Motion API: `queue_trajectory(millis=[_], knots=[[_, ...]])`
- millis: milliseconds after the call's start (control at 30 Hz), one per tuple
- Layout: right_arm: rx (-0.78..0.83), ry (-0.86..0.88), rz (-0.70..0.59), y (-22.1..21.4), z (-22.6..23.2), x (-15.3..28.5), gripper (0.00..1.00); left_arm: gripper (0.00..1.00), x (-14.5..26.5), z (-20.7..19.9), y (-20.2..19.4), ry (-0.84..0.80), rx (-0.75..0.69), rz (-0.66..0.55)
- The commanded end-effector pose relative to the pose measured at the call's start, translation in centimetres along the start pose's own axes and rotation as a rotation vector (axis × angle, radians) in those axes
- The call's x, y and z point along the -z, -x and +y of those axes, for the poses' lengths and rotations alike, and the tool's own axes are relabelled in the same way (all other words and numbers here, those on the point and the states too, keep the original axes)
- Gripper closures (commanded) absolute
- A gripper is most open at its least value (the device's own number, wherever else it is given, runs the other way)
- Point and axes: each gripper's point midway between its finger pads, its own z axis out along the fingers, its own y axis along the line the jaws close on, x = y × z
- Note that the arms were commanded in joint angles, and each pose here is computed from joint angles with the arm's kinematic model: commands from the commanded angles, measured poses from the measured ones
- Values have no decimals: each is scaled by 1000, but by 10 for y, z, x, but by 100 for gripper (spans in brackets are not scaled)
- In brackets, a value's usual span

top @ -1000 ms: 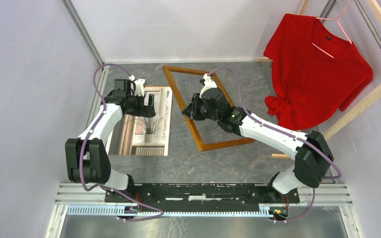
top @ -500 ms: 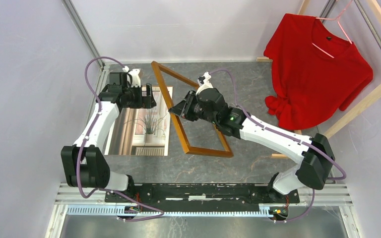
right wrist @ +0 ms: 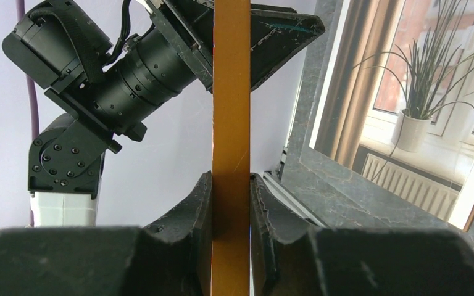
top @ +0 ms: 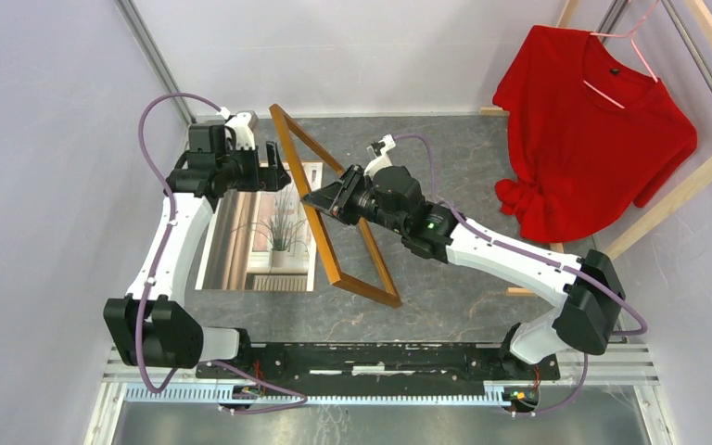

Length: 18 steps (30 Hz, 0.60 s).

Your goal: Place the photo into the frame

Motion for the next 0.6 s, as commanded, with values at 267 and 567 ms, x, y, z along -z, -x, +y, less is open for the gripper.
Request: queue_trajectory(millis=[267,567], knots=[[163,26,-21,17,14,-4,50,0,4,-29,31,-82,82,-89],[372,-91,66,27,0,-10,29,0,-8,-45,41,-81,81,-127]])
